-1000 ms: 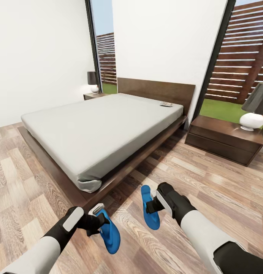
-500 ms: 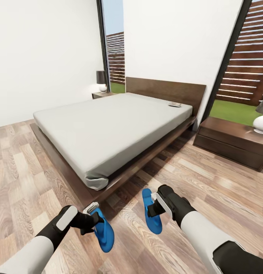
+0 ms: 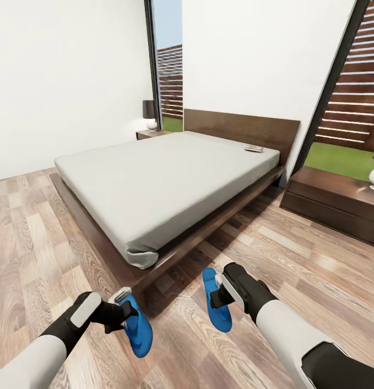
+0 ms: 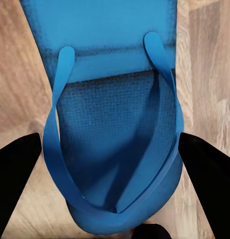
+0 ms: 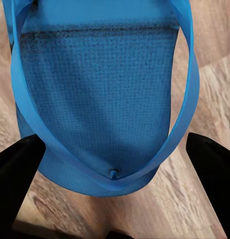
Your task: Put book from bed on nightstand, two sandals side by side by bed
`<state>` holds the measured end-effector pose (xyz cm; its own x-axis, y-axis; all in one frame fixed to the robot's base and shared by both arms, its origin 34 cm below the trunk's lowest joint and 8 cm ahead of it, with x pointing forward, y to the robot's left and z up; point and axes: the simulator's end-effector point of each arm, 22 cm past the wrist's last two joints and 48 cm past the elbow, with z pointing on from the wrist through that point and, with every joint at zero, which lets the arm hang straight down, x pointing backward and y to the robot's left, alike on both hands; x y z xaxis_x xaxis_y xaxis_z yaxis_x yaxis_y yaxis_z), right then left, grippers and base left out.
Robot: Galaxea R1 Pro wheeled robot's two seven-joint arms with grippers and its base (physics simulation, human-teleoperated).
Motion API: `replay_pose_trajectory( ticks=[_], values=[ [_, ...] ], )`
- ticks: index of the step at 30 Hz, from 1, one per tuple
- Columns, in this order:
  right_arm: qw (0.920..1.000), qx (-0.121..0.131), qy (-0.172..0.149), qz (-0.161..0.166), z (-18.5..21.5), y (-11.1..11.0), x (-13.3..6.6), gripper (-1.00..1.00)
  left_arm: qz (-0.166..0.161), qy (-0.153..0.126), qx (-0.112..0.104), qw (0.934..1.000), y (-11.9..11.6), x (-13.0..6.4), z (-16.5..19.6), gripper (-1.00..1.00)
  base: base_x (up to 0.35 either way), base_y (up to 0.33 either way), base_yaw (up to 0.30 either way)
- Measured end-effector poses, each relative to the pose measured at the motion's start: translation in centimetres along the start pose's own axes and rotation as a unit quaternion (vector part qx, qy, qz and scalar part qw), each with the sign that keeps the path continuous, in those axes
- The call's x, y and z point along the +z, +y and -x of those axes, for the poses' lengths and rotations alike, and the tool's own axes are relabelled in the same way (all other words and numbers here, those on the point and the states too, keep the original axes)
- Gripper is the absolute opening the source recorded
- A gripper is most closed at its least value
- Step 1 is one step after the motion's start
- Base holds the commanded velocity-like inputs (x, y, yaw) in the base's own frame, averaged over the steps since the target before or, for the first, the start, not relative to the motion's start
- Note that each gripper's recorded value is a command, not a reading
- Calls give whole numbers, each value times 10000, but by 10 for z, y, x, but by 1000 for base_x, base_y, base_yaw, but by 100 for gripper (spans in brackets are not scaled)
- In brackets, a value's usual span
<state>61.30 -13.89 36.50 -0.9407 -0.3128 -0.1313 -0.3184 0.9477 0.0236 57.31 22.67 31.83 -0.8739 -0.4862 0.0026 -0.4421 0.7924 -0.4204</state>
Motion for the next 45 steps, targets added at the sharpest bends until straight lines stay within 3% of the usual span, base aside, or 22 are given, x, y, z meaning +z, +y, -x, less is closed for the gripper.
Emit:
replay_pose_trajectory(
  ticks=[5, 10, 32, 45],
  values=[
    [10000, 1, -1, -25, 0, -1, 0, -100, 131, -96, -31, 9999, 19, -8, 12, -100, 0, 0, 0],
    [9999, 7, 99, -51, -7, -2, 5, -100, 145, -115, -60, 9998, 23, -10, 14, -100, 0, 0, 80],
    [9997, 19, 227, -42, -15, -3, 13, -100, 25, -101, -91, 9999, 21, -6, 14, -100, 3, -1, 229],
    [9997, 49, 237, -19, -15, -3, 14, -100, 26, -96, -100, 9999, 22, -4, 13, -100, 128, -106, 25]
  ],
)
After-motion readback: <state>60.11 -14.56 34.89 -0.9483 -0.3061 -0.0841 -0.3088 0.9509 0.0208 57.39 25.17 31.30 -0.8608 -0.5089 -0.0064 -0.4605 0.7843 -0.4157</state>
